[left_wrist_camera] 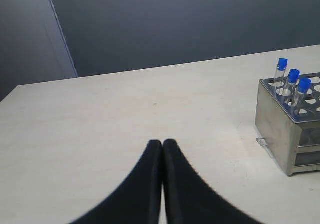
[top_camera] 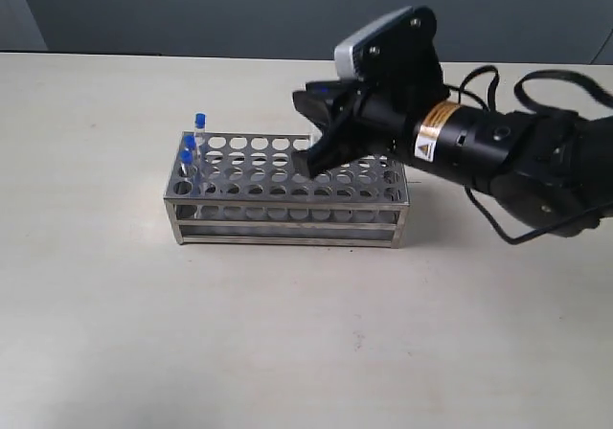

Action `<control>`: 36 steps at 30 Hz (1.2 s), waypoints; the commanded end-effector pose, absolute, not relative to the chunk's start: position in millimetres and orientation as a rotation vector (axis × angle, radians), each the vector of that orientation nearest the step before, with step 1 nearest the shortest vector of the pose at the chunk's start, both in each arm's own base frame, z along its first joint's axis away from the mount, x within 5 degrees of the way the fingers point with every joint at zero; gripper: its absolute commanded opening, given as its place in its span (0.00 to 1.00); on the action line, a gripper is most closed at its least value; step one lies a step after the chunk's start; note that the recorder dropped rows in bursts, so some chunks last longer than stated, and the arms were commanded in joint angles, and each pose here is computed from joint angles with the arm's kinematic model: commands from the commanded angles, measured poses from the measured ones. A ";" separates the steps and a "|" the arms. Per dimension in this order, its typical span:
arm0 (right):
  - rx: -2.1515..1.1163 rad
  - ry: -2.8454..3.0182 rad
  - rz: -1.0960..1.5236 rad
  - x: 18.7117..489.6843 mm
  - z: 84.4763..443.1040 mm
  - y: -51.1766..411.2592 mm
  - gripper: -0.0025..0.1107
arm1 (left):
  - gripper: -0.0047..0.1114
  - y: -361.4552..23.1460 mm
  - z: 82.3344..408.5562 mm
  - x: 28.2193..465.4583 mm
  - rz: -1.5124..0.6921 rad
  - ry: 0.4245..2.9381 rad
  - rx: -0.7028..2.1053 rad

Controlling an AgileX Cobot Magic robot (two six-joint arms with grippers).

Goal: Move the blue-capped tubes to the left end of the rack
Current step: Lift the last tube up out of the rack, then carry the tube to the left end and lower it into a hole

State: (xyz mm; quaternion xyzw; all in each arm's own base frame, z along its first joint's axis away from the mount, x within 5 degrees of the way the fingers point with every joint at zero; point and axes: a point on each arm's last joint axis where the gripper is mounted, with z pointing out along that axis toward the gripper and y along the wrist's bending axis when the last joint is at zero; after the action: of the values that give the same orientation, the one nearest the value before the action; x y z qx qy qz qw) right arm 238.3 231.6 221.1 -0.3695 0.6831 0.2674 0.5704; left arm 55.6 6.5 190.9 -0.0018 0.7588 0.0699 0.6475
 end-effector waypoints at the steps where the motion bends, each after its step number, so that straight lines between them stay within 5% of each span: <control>1: -0.909 1.460 0.653 235.0 255.0 241.3 0.03 | 0.05 6.2 192.9 55.3 0.157 1.710 0.000; 19: -1.127 1.389 0.785 229.9 234.0 335.3 0.03 | 0.05 6.2 192.7 55.2 0.157 1.712 0.000; 36: -1.189 1.490 0.815 238.1 192.6 354.8 0.03 | 0.05 6.2 192.7 55.2 0.157 1.712 0.000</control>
State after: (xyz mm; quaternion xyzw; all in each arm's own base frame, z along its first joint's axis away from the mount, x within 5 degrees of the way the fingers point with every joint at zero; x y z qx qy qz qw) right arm 238.4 352.3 195.9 -0.4892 0.6205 0.3361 0.5125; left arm 55.6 6.5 190.9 -0.0017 0.7588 0.0701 0.6475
